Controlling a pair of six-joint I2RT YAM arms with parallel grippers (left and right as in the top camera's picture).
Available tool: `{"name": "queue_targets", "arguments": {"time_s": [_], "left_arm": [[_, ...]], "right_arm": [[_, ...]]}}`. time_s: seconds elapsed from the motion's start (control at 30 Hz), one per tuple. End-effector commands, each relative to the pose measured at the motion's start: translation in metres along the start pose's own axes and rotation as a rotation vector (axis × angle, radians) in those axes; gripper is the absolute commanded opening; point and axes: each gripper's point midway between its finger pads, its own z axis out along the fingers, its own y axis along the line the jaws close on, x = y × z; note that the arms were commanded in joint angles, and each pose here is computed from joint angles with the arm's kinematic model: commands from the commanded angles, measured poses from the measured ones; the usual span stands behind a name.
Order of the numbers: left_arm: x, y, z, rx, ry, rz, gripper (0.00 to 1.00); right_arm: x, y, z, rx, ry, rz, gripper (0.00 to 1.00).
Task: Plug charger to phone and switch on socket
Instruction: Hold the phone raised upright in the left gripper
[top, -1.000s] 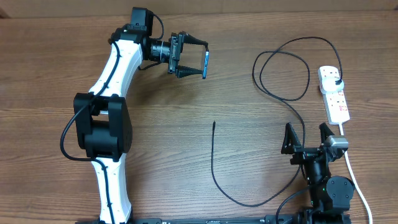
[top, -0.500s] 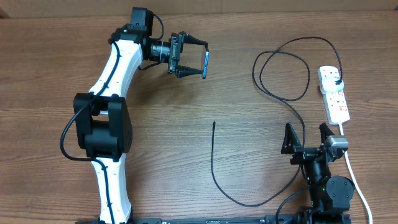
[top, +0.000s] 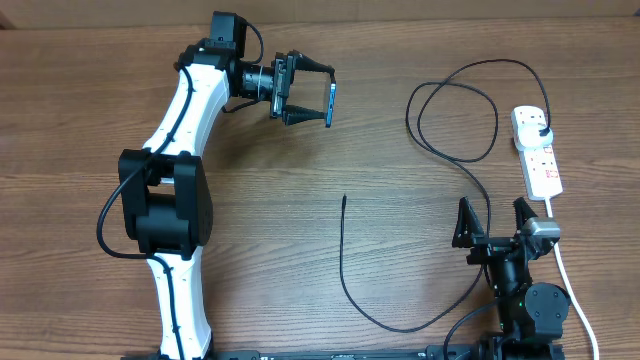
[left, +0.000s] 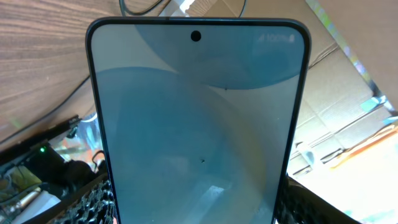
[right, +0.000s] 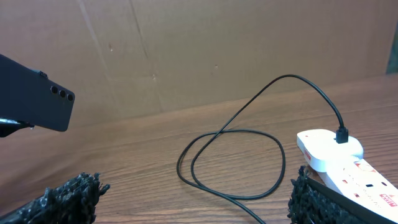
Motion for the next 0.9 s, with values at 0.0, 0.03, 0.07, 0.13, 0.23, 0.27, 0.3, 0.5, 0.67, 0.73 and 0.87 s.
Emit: {"name": "queue_targets", "arguments": {"time_s": [0.0,0.03,0.07,0.13,0.23,0.27,0.3,0.5,0.67,0.73,0.87], "left_arm": [[0.006,-0.01,-0.001,0.019,0.025,0.126,0.04],[0.006,-0.01,-0.001,0.018,0.02,0.156,0.04],[0.005,-0.01,-0.001,0.015,0.015,0.18,0.04],[0.001,-0.008,-0.001,0.004,-0.008,0.223,0.04],[-0.007,-0.005,-0.001,-0.018,-0.048,0.252,0.04],[-0.009,-0.004,-0.002,-0.024,-0.061,0.256,0.04],[-0.01,-0.004,-0.002,-0.029,-0.069,0.259,0.04],[-0.012,-0.006,-0.002,-0.027,-0.076,0.292,0.04],[-0.012,-0.007,-0.002,-0.025,-0.076,0.303,0.04],[-0.013,-0.008,-0.002,-0.024,-0.077,0.31,0.04],[-0.012,-0.008,-0.002,-0.023,-0.076,0.309,0.04]], "right_arm": [[0.002,-0.001,0.0,0.005,-0.002,-0.004,1.0],[0.002,-0.001,0.0,0.005,-0.002,-0.004,1.0],[0.002,-0.001,0.0,0.005,-0.002,-0.004,1.0],[0.002,-0.001,0.0,0.005,-0.002,-0.004,1.0],[0.002,-0.001,0.0,0.005,-0.002,-0.004,1.0],[0.002,-0.001,0.0,0.005,-0.002,-0.004,1.0],[0.002,-0.001,0.0,0.005,-0.002,-0.004,1.0],[0.002,-0.001,0.0,0.004,-0.002,-0.004,1.0],[-0.004,0.0,0.0,-0.001,-0.027,-0.006,1.0],[-0.003,-0.001,0.0,0.006,-0.023,-0.006,1.0],[-0.003,-0.001,0.0,0.004,-0.025,-0.005,1.0]]}}
